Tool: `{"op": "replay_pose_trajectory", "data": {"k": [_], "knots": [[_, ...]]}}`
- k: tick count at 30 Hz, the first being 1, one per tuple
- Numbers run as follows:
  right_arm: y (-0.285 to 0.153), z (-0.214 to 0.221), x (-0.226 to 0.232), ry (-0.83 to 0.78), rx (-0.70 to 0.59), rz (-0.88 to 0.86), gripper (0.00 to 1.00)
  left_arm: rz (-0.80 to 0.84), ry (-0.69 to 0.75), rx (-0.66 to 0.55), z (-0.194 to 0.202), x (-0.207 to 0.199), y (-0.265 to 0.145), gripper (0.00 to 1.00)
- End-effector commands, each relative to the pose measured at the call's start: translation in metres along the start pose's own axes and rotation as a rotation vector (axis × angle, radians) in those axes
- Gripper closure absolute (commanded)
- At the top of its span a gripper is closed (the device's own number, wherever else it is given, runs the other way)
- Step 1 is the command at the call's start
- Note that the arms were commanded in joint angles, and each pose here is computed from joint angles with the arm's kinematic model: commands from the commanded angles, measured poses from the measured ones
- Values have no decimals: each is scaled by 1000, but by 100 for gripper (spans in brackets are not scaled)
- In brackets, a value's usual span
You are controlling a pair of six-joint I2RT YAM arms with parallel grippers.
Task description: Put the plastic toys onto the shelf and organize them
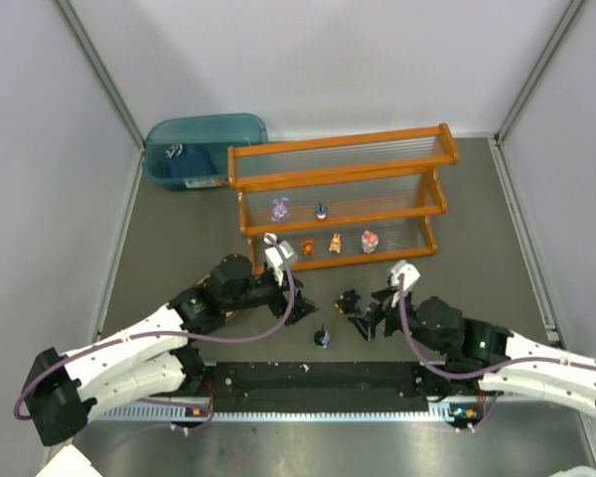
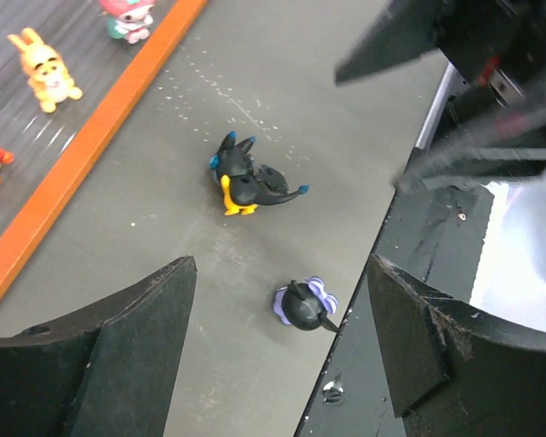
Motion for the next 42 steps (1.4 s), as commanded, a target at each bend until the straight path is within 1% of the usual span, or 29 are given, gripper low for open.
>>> {"op": "replay_pose_trajectory", "data": {"k": [1,2,3,5,6,8,12,15,20,21,23,26,28,29,30,32,37,42], "knots": [[7,-4,32,-167,-50,-173,10,-70,-60,-96,0,8,-6,18],[8,3,35,-185,-21,-204,9,-77,-60,-107,0,8,-8,18],[8,6,43,-195,-4,-282,8,-81,-65,-107,1,9,-9,18],[10,19,48,-231,46,-354,8,-85,-66,-110,4,10,-11,18],[7,24,54,-236,75,-422,8,-86,-66,-112,4,11,-11,18],[8,30,57,-236,109,-450,8,-89,-65,-111,6,12,-12,18],[12,38,57,-243,170,-444,9,-92,-56,-114,6,15,-13,18],[17,41,59,-255,191,-438,9,-103,-54,-123,6,17,-14,17],[29,48,60,-280,190,-428,11,-116,-63,-174,5,20,-17,17],[31,47,62,-283,175,-434,11,-116,-70,-173,9,21,-17,17],[37,51,61,-293,188,-424,12,-111,-72,-182,10,21,-18,17],[45,56,63,-302,203,-416,15,-109,-76,-181,12,23,-20,16],[50,54,66,-305,200,-415,19,-111,-77,-178,14,25,-21,16],[54,60,66,-312,228,-405,22,-105,-72,-179,14,24,-21,16],[56,58,68,-311,229,-404,23,-104,-73,-175,15,25,-21,16],[61,64,68,-323,263,-395,25,-105,-69,-180,14,25,-23,16],[67,62,72,-340,259,-396,28,-106,-66,-187,14,27,-25,16],[69,62,72,-347,254,-390,32,-109,-68,-190,15,29,-26,16]]}}
Point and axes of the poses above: each gripper's point midway between its finger pads, its own y axis out along the fingers, its own x axis along the line the jaws close on, z = x × y, the point moved 7 cm from there along -y, back along the fingers, and after that the axes turned 1 degree about y, right-handed, at the moved point
